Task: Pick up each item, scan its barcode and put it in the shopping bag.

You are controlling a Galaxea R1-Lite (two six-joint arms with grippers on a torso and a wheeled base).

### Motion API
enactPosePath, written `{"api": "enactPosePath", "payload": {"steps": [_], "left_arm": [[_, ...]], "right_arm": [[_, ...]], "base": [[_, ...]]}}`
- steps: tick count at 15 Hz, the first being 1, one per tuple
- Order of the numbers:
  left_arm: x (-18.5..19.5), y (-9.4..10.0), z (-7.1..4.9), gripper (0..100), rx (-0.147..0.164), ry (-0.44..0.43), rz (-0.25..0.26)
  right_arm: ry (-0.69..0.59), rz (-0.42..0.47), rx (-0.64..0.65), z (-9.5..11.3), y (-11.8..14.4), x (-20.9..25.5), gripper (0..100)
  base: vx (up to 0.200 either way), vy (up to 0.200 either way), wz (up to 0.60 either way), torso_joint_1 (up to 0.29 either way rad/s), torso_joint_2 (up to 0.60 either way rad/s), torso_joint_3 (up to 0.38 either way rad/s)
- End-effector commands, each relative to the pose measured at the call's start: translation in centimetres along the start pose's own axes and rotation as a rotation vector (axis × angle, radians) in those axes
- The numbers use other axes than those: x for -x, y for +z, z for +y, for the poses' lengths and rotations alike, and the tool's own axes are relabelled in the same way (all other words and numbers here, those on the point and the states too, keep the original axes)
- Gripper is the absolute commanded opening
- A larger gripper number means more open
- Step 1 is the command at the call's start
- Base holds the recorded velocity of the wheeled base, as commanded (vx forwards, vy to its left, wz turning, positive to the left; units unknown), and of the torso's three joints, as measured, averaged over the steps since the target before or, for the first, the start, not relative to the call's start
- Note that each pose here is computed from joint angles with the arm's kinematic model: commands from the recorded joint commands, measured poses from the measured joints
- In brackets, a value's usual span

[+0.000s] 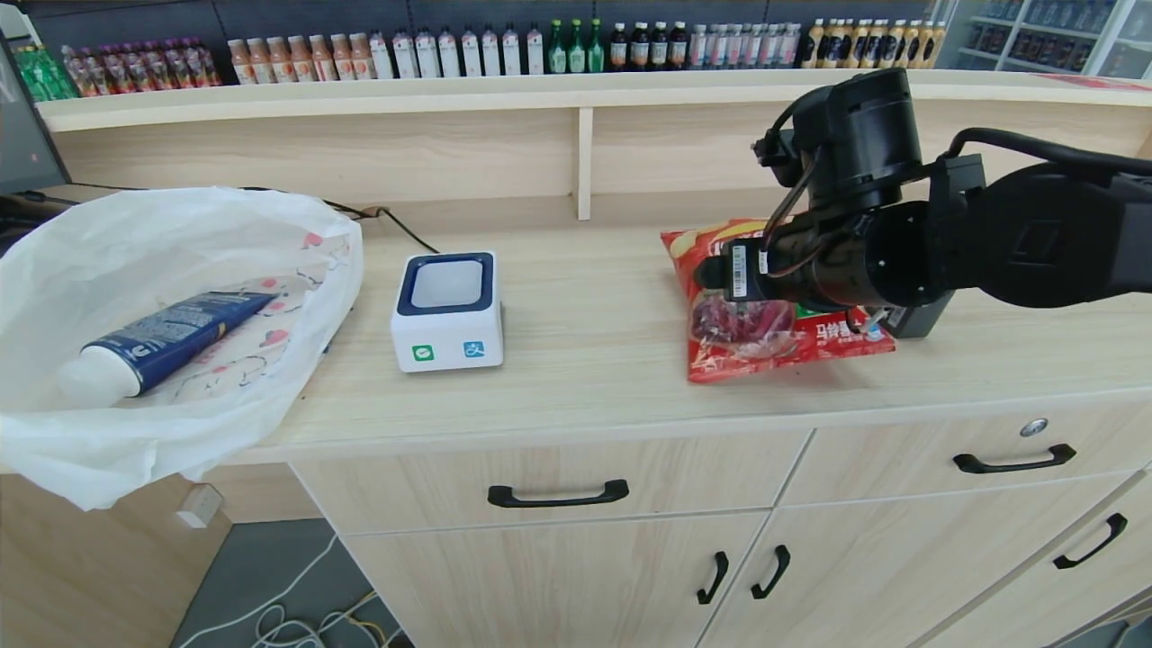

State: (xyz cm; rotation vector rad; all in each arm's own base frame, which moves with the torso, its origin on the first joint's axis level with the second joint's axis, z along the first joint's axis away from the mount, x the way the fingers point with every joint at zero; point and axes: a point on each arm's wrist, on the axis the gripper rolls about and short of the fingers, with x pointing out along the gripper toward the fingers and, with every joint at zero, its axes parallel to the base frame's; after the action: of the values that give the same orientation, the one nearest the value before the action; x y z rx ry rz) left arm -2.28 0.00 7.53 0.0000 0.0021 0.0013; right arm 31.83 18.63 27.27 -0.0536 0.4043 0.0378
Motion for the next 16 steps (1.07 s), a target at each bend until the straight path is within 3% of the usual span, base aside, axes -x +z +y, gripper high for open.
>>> {"api": "enactPosePath", "payload": {"steps": [1, 6, 16], "left_arm": [[0.0, 0.0, 0.0, 100, 0.0, 0.0, -0.001], [0.0, 0.0, 0.0, 100, 0.0, 0.0, -0.001], [0.0, 0.0, 0.0, 100, 0.0, 0.0, -0.001]], "right_arm": [[0.0, 0.008, 0.004, 0.2, -0.2, -0.5, 100], [-0.007, 0.075, 0.037, 0.6, -1.5, -1.8, 100], [-0.001, 0.075, 0.03, 0.3, -1.4, -2.0, 100]], "base": [[0.0, 0.0, 0.0, 0.0, 0.0, 0.0], [0.0, 0.0, 0.0, 0.0, 0.0, 0.0], [0.0, 0.0, 0.0, 0.0, 0.0, 0.0]]}}
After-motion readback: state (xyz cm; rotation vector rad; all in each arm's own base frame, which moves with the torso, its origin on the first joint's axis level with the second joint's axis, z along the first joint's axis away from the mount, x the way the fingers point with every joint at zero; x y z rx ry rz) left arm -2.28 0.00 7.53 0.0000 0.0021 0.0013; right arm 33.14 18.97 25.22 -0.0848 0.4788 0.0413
